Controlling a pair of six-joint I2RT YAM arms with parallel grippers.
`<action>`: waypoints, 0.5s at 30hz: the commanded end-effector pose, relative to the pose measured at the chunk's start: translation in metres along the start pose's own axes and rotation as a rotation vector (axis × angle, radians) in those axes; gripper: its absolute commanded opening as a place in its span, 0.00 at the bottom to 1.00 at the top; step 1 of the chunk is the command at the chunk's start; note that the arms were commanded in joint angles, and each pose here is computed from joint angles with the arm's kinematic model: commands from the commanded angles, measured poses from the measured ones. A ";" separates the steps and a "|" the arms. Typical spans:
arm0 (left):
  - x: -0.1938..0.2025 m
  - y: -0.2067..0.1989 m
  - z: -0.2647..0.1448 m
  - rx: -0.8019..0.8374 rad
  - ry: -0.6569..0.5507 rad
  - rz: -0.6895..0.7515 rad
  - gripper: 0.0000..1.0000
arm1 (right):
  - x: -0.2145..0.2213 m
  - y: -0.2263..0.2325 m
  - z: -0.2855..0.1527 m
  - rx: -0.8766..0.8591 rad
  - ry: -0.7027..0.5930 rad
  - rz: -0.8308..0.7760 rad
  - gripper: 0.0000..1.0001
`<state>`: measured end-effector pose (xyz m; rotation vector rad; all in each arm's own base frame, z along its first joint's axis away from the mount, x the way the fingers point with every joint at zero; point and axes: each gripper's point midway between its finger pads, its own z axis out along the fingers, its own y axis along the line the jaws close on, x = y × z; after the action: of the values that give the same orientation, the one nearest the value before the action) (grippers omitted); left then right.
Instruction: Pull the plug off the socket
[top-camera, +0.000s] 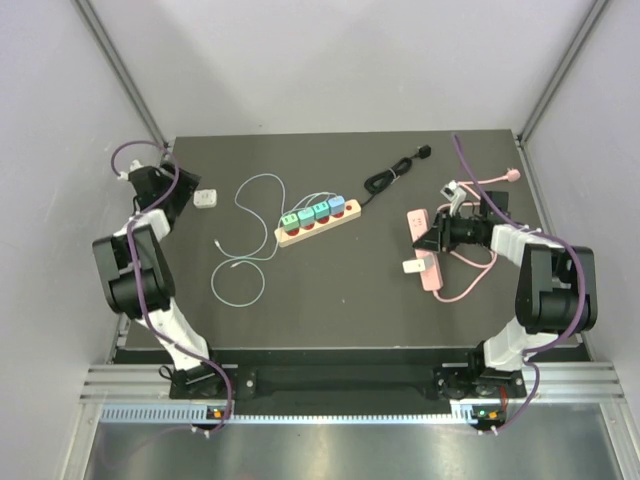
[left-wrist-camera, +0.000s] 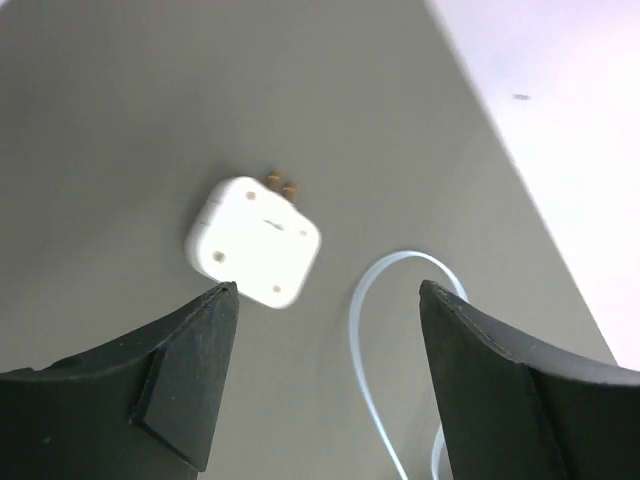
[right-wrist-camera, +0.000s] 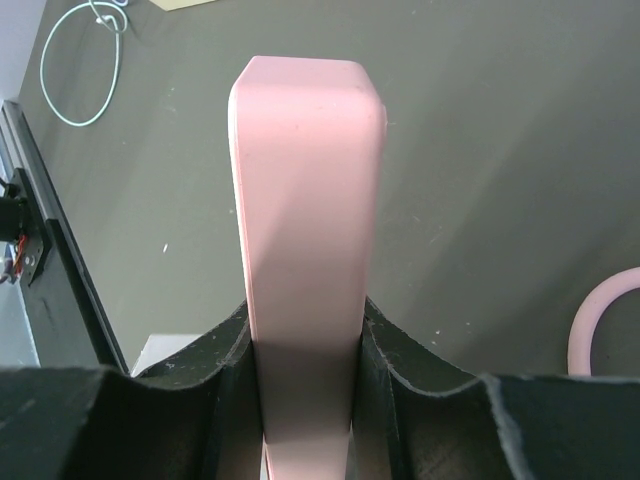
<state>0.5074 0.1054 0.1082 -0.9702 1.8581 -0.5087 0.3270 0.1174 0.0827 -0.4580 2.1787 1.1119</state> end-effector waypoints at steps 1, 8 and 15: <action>-0.016 -0.027 -0.033 0.080 -0.060 0.076 0.79 | -0.029 0.007 -0.007 -0.036 -0.062 -0.066 0.02; -0.008 -0.054 -0.075 0.173 -0.050 0.126 0.79 | -0.033 0.008 -0.011 -0.040 -0.077 -0.067 0.02; 0.101 -0.153 -0.129 0.527 0.128 0.429 0.80 | -0.031 0.010 -0.010 -0.062 -0.069 -0.060 0.02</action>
<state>0.4503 -0.0007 0.1817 -0.5596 1.8758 -0.6498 0.3284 0.1124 0.0837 -0.4385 2.1745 1.1129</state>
